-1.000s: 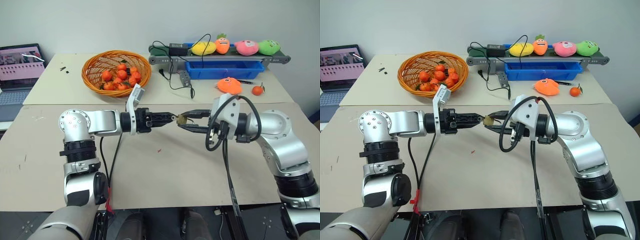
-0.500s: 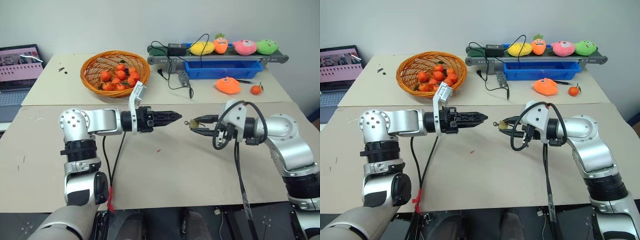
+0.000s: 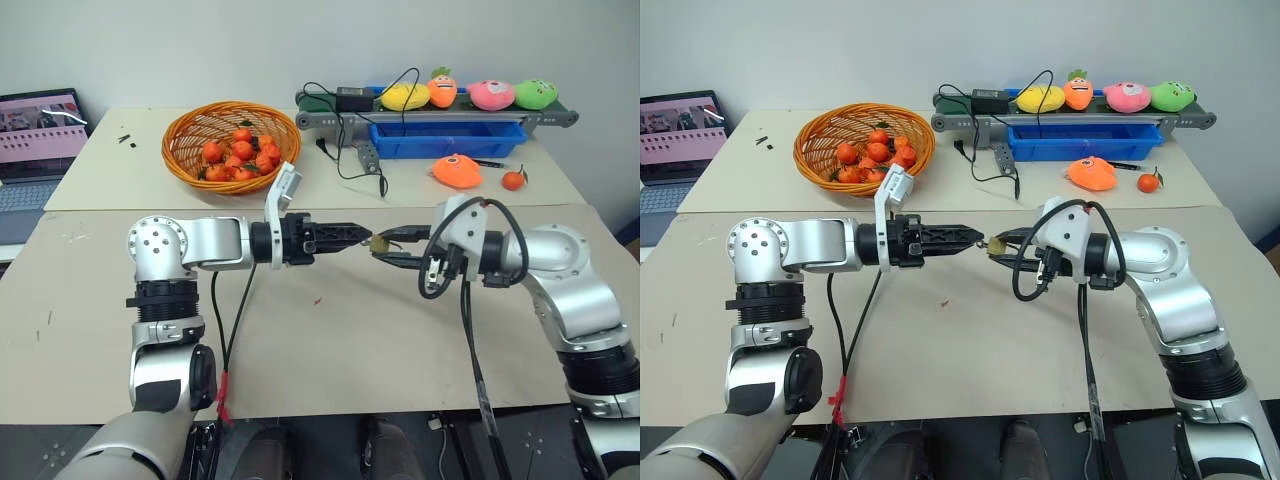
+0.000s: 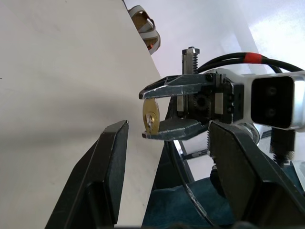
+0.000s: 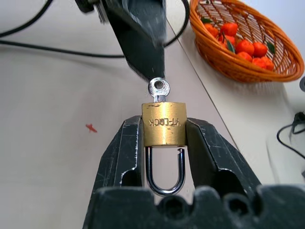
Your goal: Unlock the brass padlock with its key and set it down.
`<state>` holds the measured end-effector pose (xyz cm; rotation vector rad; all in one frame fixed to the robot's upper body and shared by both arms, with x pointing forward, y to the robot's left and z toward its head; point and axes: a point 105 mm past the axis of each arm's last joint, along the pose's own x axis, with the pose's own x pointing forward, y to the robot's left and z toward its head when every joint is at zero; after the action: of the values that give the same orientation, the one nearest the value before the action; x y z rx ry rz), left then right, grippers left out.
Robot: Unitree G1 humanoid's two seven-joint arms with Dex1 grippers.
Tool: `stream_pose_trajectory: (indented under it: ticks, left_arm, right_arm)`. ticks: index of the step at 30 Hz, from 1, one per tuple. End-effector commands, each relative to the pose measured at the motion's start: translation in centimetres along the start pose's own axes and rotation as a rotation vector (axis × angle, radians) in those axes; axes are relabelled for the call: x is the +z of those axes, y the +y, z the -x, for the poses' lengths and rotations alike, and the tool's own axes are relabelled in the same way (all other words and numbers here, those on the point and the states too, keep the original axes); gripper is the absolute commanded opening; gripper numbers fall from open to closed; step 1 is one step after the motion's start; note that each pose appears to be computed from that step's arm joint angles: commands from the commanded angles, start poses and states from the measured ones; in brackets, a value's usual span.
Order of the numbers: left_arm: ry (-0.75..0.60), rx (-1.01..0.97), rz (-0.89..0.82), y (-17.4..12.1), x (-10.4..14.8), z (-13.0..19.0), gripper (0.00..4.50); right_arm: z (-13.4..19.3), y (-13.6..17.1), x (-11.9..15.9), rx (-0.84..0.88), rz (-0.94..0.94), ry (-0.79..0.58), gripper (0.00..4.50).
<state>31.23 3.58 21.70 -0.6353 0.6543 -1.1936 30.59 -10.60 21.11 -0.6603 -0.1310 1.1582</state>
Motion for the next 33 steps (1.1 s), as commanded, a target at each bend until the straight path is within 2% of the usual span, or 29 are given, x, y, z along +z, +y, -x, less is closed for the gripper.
stream_pose_trajectory:
  ticks: [1, 24, 26, 27, 28, 33]
  left_arm:
    - [-0.016, -0.041, -0.033, -1.2, 0.7, -0.2, 2.86]
    - [-0.001, -0.016, -0.031, -0.5, 0.2, -0.6, 2.86]
    - [-0.003, -0.015, -0.031, -0.5, 0.3, -0.6, 2.29]
    - [-0.003, -0.016, -0.030, -0.5, 0.3, -0.6, 2.17]
    - [-0.003, -0.016, -0.030, -0.5, 0.3, -0.6, 1.65]
    - [-0.005, -0.034, -0.028, -0.8, 0.3, -0.7, 0.01]
  right_arm:
    - [0.0, -0.3, 1.9, -0.013, 0.056, -0.040, 0.92]
    - [-0.2, -0.2, 2.9, -0.018, 0.064, -0.055, 0.92]
    - [-0.2, -0.3, 2.9, -0.019, 0.065, -0.055, 0.92]
    - [-0.1, -0.3, 2.9, -0.019, 0.066, -0.055, 0.92]
    - [-0.1, -0.3, 2.9, -0.020, 0.067, -0.054, 0.92]
    - [0.0, -0.3, 3.0, -0.023, 0.069, -0.054, 0.92]
